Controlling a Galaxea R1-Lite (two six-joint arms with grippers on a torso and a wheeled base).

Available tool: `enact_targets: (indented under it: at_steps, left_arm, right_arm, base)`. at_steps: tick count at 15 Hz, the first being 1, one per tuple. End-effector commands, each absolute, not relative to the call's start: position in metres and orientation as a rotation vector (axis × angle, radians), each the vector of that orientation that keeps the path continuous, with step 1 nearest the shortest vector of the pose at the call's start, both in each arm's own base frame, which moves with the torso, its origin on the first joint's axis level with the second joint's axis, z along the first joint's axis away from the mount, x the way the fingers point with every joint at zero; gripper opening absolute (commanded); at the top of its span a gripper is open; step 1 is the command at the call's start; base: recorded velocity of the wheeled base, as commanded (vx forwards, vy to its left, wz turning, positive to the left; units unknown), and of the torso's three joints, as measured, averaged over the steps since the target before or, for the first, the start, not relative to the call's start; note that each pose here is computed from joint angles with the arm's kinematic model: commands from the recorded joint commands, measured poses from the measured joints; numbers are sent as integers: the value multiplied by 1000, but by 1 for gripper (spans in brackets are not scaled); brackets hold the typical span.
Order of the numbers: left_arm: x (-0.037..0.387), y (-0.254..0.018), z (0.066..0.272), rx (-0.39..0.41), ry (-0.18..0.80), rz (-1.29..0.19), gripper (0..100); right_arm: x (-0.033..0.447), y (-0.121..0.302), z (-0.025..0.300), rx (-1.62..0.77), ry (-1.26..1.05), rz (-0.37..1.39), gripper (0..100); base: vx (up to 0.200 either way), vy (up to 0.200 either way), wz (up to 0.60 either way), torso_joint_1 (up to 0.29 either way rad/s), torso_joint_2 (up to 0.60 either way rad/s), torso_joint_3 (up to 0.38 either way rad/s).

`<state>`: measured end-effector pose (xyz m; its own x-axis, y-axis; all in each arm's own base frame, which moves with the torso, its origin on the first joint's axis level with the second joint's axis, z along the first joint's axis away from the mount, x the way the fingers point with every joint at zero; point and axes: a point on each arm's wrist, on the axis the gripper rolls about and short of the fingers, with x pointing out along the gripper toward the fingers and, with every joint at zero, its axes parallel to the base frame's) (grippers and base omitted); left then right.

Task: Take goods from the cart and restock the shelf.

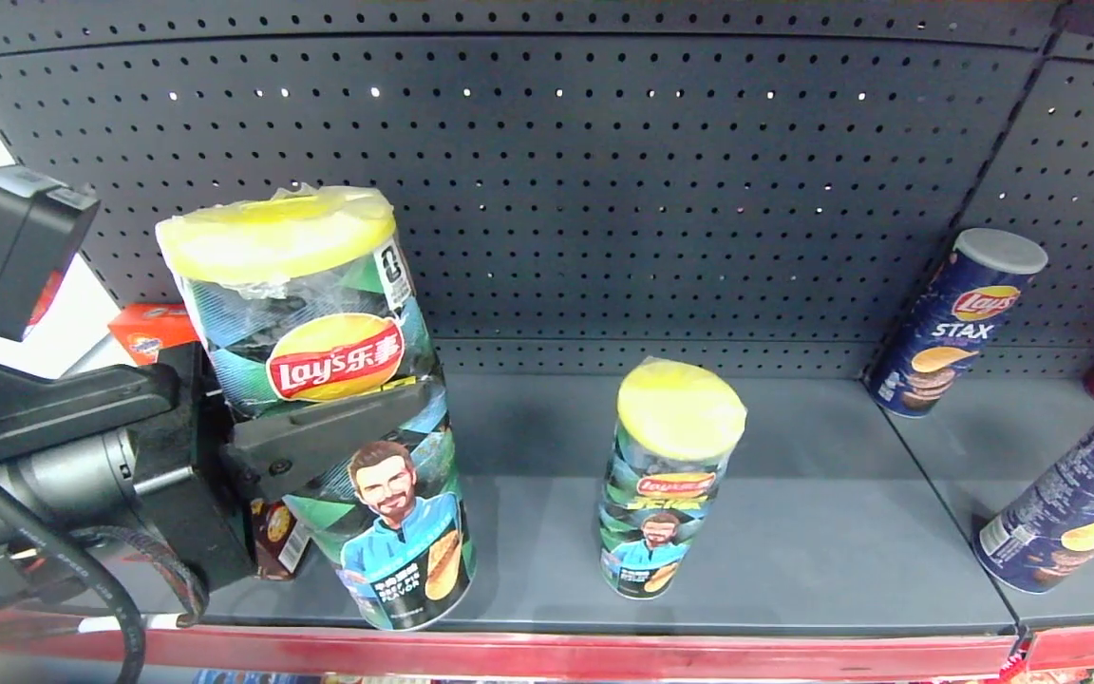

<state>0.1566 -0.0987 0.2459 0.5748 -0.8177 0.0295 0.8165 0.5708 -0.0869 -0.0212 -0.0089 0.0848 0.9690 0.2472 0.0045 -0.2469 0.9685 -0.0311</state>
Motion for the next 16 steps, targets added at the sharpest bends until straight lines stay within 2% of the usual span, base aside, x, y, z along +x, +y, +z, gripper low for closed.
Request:
enact_targets:
  at_steps: [1, 4, 6, 10, 13, 16]
  left_arm:
    - [155, -98, 245, -94, 15, -960, 0]
    - [155, -98, 245, -94, 14, -961, 0]
    - [154, -98, 245, -94, 12, -961, 0]
    - [153, -97, 246, -95, 6, -961, 0]
    - [152, -97, 246, -95, 7, -963, 0]
    - [152, -97, 246, -93, 5, -966, 0]
  right_arm:
    - [-23, -9, 83, -40, -36, 263, 100]
    - [-22, -8, 83, -42, -38, 395, 100]
    - [-16, -7, 84, -37, 42, 229, 100]
    - [-16, -10, 85, -41, 60, 16, 100]
    - [-10, -8, 86, -50, 132, -55, 100]
    - [-13, -8, 85, -42, 105, -37, 100]
  base:
    - [0, 0, 0, 0, 0, 0]
    - [0, 0, 0, 0, 0, 0]
    - [0, 0, 0, 0, 0, 0]
    - [0, 0, 0, 0, 0, 0]
    - [0, 0, 0, 0, 0, 0]
    - [0, 0, 0, 0, 0, 0]
